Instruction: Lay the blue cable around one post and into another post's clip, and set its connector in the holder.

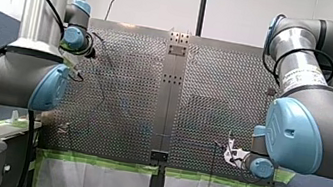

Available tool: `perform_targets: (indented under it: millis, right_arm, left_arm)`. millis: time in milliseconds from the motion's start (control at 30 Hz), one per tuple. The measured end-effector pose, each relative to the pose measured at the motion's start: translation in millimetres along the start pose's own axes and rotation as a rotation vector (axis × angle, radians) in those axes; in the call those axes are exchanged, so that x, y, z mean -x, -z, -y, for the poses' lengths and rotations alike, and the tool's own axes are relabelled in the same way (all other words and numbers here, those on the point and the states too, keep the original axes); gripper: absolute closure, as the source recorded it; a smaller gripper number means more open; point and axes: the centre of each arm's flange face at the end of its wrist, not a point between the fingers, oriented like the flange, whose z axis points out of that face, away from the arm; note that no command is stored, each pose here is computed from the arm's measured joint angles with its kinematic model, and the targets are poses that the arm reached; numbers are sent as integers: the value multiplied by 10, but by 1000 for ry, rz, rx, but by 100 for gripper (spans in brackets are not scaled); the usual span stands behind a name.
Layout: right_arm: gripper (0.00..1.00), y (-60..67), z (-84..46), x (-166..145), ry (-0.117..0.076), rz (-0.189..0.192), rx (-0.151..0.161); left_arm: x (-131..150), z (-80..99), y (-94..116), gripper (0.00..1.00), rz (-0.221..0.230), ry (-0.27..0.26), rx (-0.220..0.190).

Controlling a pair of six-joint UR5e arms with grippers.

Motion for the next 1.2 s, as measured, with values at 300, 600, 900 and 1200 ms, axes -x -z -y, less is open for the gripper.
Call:
perform_targets:
  millis: [300,600,900,1200]
  right_arm:
    - [96,-3,-1,-3,0,-2,0]
    - [96,-3,-1,-3,1,-3,0]
    - [96,-5,-1,-4,1,-4,0]
    - [96,-7,-1,-6,1,-6,-1]
  left_arm:
    - [-27,-30,112,0,-10,21,-5]
    - [-41,-44,265,0,-8,72,-47]
    - [1,-97,305,0,22,137,-86]
    - [58,-91,274,0,45,188,-108]
